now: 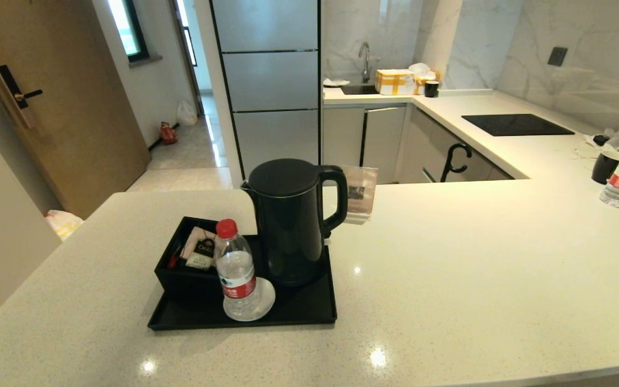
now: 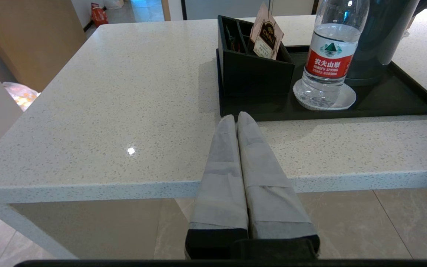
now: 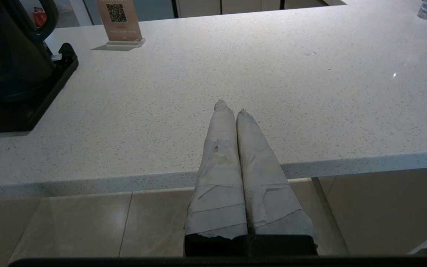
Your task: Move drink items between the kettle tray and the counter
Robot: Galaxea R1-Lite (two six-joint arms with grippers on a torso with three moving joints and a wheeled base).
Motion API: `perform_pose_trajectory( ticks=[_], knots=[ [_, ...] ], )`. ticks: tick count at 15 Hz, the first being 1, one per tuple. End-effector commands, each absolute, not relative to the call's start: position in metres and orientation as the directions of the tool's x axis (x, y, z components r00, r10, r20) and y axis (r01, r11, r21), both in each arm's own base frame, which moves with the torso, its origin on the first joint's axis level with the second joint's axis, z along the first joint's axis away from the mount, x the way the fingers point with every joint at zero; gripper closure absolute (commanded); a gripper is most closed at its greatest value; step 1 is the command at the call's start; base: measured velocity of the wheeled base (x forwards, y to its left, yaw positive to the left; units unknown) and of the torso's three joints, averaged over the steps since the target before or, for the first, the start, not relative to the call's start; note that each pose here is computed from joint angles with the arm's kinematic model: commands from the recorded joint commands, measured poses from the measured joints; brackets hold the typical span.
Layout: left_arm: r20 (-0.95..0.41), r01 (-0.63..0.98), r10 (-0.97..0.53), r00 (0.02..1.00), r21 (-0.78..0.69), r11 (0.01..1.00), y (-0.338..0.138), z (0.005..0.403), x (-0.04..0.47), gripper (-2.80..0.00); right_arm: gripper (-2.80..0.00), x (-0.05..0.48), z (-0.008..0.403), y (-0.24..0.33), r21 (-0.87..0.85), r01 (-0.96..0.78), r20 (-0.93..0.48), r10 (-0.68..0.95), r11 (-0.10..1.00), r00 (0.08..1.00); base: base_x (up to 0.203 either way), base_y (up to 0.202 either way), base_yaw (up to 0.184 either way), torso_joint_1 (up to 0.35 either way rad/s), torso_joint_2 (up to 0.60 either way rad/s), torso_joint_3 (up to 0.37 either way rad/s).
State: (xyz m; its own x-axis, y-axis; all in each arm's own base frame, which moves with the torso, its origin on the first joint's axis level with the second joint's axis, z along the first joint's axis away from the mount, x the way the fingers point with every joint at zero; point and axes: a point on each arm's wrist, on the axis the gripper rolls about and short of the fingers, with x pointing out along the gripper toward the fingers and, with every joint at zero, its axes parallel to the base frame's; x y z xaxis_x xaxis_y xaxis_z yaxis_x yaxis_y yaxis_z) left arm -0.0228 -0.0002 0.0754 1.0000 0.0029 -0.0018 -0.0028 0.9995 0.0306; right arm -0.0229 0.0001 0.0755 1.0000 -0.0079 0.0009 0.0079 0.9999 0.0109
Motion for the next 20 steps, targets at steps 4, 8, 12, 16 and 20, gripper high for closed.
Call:
perform_pose_trajectory(
  ticks=[4,8,12,16,20],
  knots=[
    [-0.003,-0.003,0.003,1.000,0.031,1.000,-0.0002,0.0749,-0.0227,0.00,0.00,-0.0228,0.0755,0.0001,0.011,0.008,0.000,-0.008,1.000,1.000,0.000,0.000,0.000,0.000,0.00,0.000],
    [-0.002,-0.003,0.003,1.000,0.031,1.000,-0.0002,0.0753,-0.0228,0.00,0.00,-0.0228,0.0755,0.0001,0.011,0.008,0.000,-0.008,1.000,1.000,0.000,0.000,0.000,0.000,0.00,0.000],
    [-0.002,-0.003,0.003,1.000,0.031,1.000,-0.0002,0.0753,-0.0228,0.00,0.00,-0.0228,0.0752,0.0001,0.005,0.006,-0.003,-0.006,1.000,1.000,0.000,0.000,0.000,0.000,0.00,0.000],
    [-0.002,-0.003,0.003,1.000,0.031,1.000,-0.0002,0.0753,-0.0228,0.00,0.00,-0.0228,0.0753,-0.0001,0.028,0.015,-0.002,-0.015,1.000,1.000,0.000,0.000,0.000,0.000,0.00,0.000],
    [-0.002,-0.003,0.003,1.000,0.031,1.000,-0.0002,0.0753,-0.0228,0.00,0.00,-0.0228,0.0755,-0.0001,0.043,0.017,0.000,-0.017,0.999,1.000,0.000,0.000,0.000,0.000,0.00,0.000]
  ],
)
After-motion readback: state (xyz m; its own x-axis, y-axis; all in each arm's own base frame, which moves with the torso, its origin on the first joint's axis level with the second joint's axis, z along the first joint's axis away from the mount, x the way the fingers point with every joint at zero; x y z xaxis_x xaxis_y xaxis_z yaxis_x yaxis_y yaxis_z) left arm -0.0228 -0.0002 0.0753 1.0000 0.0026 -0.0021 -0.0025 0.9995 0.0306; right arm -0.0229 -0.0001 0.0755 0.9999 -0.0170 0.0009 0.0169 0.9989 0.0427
